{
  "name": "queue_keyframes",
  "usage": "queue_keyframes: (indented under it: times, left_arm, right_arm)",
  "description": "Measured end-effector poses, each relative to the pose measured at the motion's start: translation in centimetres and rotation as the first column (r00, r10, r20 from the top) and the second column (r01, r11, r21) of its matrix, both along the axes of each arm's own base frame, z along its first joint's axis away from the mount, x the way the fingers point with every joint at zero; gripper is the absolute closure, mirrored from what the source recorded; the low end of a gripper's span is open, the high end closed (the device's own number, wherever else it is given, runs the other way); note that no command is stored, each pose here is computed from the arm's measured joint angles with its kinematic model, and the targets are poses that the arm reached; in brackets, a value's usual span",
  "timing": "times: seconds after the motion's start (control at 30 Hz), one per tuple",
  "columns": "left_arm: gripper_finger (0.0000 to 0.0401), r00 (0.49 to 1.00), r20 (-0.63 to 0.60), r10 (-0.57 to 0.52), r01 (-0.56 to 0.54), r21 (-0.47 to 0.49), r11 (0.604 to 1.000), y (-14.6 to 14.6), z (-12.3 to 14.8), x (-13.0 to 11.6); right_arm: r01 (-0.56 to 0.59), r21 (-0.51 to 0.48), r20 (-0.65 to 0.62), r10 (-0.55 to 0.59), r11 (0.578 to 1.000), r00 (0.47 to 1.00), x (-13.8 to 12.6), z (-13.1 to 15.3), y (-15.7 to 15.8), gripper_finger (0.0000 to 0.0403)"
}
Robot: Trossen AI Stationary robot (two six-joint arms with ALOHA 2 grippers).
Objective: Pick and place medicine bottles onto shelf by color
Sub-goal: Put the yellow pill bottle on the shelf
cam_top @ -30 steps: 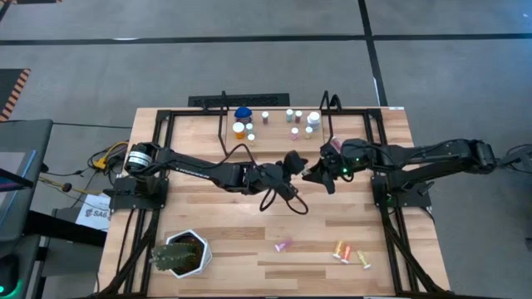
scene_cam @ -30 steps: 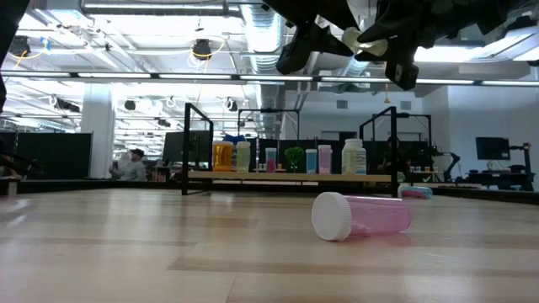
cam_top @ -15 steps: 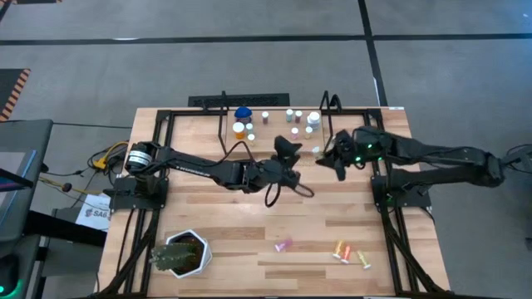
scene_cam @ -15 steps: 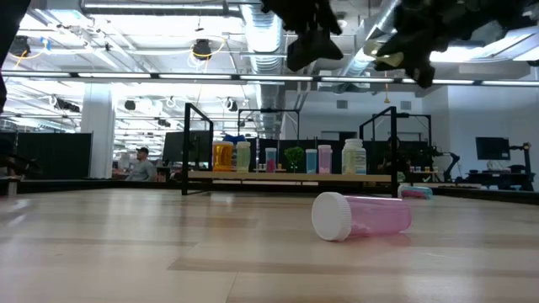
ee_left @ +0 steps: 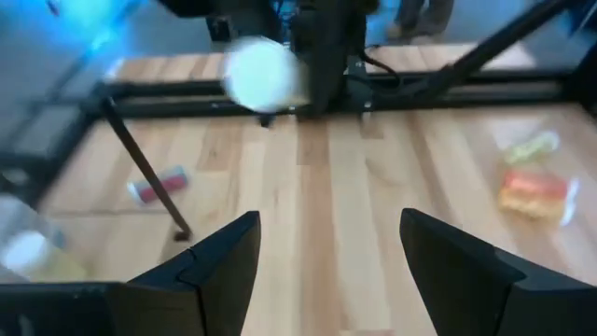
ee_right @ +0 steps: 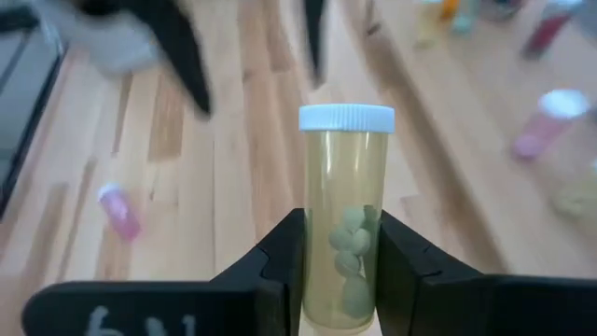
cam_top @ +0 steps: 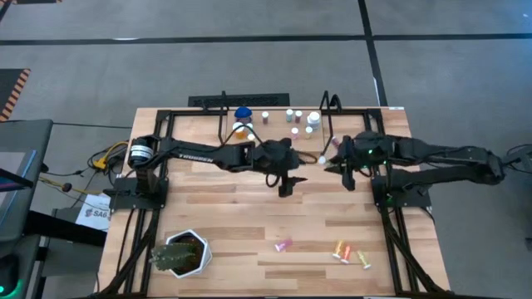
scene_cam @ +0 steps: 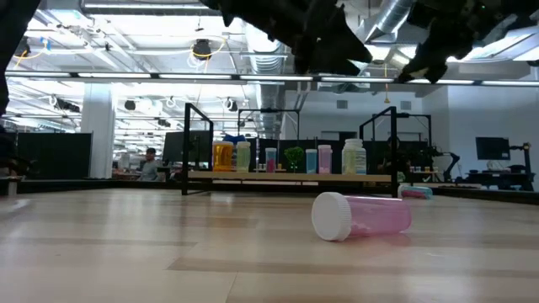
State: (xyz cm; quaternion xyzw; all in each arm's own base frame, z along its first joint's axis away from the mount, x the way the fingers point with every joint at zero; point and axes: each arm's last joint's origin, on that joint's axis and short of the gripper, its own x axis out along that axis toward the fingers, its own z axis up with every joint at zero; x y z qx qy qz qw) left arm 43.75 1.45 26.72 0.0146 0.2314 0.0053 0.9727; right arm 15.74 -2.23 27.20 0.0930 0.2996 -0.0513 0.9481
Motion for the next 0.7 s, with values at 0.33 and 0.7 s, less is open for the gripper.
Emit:
queue_keyframes:
  times: [0.33, 0.7]
  left_arm:
    - [0.0154, 0.999, 0.006, -0.034, 0.035, -0.081, 0.996, -0.6, 0.0, 0.0]
    - [0.0154, 0.998, 0.064, -0.002, 0.005, -0.044, 0.999, -0.4, 0.6, 0.3]
  right_arm:
    - [-0.058, -0.166, -0.102, 0.042, 0.984, 0.994, 2.5, -1.6, 2.1, 0.0295]
    - [-0.100, -0.209, -0.064, 0.088, 0.973, 0.994, 5.5, -0.7, 2.9, 0.0295]
